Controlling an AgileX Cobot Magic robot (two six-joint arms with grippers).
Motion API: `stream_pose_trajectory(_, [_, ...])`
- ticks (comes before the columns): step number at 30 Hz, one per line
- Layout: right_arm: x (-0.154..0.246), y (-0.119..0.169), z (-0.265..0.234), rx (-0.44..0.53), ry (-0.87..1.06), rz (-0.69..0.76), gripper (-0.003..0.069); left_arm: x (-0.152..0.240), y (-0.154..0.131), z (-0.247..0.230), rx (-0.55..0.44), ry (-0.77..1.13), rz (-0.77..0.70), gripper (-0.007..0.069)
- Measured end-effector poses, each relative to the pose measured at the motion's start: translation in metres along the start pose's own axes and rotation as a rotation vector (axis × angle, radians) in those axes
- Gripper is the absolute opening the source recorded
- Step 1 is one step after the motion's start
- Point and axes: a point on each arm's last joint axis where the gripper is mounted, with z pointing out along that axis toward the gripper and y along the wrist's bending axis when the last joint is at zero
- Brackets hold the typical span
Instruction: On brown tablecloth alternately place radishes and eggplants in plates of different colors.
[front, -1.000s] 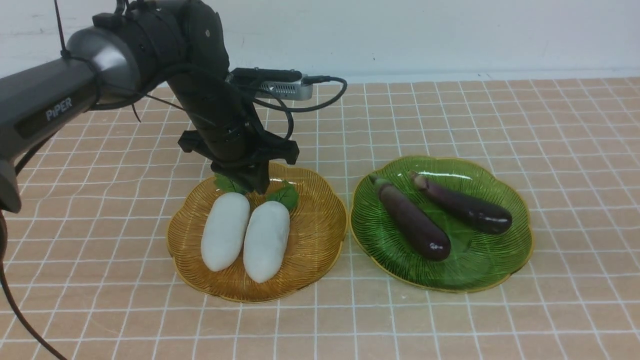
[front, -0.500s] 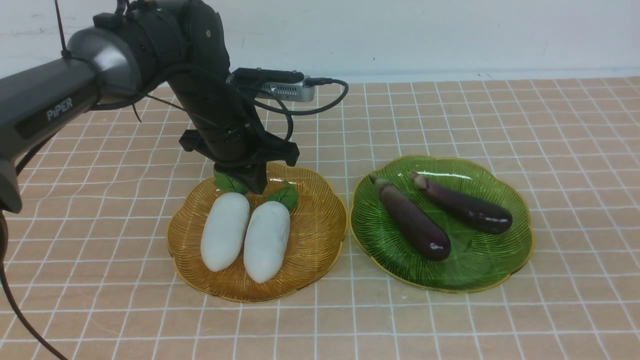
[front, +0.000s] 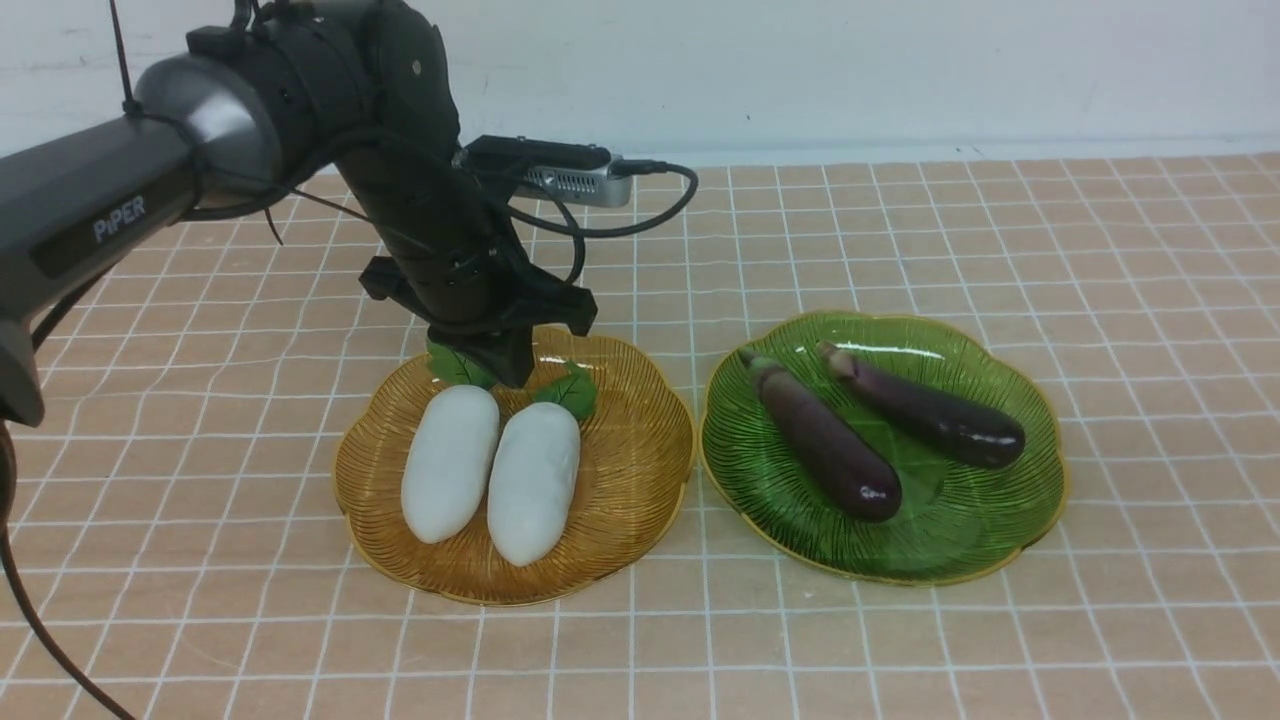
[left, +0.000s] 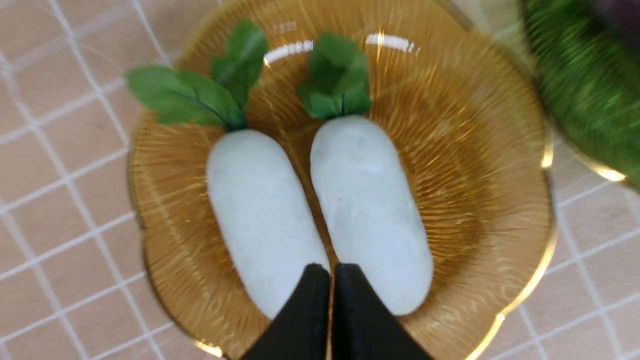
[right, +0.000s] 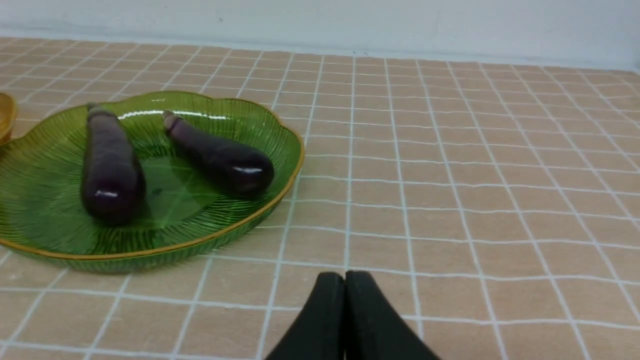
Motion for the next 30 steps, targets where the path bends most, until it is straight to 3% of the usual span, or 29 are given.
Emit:
stream_pose_trajectory(5, [0.0, -0.001, 0.0, 0.019, 0.001, -0.025, -0.0015, 0.027, -0.01, -0.074, 0.003, -0.143, -0.005, -0.0003])
stream_pose_trajectory(8, [0.0, -0.001, 0.0, 0.019, 0.002, -0.025, -0.0015, 0.072, -0.017, -0.112, 0.006, -0.191, -0.031, -0.0003])
stream_pose_trajectory(11, [0.0, -0.001, 0.0, 0.019, 0.002, -0.025, -0.0015, 0.109, -0.021, -0.122, 0.009, -0.182, -0.047, -0.0003])
stream_pose_trajectory(17, [0.0, -0.001, 0.0, 0.021, 0.002, -0.027, -0.0015, 0.203, -0.026, -0.106, 0.014, -0.115, -0.064, -0.0003])
stream_pose_trajectory(22, [0.0, -0.001, 0.0, 0.021, 0.002, -0.028, -0.0015, 0.262, -0.031, -0.068, 0.065, -0.277, -0.111, -0.0003])
stream_pose_trajectory(30, [0.0, -0.001, 0.0, 0.021, 0.002, -0.028, -0.0015, 0.268, -0.029, -0.041, 0.088, -0.557, -0.19, -0.0003])
